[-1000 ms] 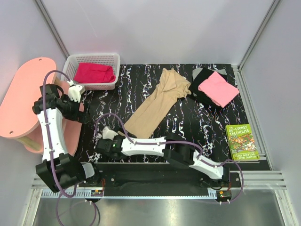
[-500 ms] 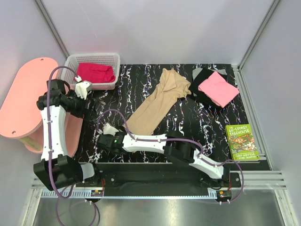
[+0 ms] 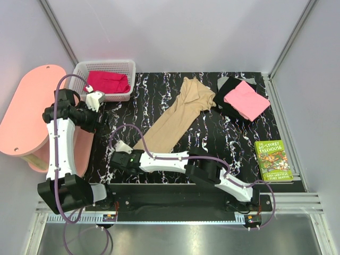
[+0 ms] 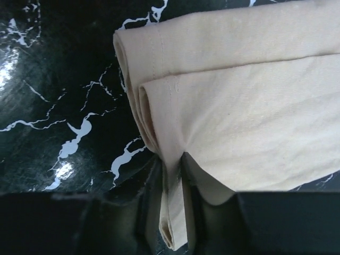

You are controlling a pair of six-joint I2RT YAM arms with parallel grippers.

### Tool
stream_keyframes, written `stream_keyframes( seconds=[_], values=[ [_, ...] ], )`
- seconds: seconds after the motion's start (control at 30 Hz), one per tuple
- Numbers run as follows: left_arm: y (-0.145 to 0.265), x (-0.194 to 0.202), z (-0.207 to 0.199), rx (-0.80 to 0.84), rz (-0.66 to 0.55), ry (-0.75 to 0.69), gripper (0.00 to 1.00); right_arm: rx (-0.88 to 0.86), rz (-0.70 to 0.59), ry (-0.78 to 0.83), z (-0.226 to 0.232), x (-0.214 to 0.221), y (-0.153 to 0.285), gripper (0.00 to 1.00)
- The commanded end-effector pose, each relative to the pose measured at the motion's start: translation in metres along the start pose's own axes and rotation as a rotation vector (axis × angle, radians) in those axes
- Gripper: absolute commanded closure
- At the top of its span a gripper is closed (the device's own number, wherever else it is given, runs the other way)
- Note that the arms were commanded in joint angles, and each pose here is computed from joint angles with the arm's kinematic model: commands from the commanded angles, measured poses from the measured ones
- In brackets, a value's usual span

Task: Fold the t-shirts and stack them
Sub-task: Grab the bottom of the folded rectangular tshirt with right arm

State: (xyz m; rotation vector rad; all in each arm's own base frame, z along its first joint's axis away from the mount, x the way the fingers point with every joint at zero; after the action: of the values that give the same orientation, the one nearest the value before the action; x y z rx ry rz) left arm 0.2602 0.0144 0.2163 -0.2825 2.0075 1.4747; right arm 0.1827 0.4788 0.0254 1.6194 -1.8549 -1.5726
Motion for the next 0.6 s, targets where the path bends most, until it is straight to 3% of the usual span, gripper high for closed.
stream_keyframes(
  seconds=[0.0, 0.2, 0.33, 0.57],
  values=[
    [0.006, -0.014, -0.003, 0.003, -0.057, -0.033, 0.01, -0.174, 0.205, -0.011, 0.048, 0.070, -0.039, 0.74],
    [0.006, -0.013, -0.003, -0.003, -0.058, -0.041, 0.01, -0.199, 0.241, -0.046, 0.044, 0.082, -0.042, 1.00],
    [0.007, -0.015, -0.004, -0.001, -0.065, -0.044, 0.01, -0.235, 0.228, -0.055, 0.045, 0.072, -0.028, 1.00],
    [0.012, -0.018, -0.005, -0.010, -0.078, -0.056, 0.01, -0.330, 0.142, 0.016, 0.072, 0.037, 0.041, 1.00]
  ],
)
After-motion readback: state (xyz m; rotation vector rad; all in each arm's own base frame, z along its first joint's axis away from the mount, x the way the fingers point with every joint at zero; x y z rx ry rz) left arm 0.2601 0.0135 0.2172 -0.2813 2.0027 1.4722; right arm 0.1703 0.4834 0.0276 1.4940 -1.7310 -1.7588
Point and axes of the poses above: each gripper's point midway between its finger pads, its own y axis back along the fingers, its own z axis along the line the jaws close on, x = y × z, the point moved 1 cm from there along y, back along the fingers, and after that the axes turned 8 degrees about y, right-handed, at the moved point
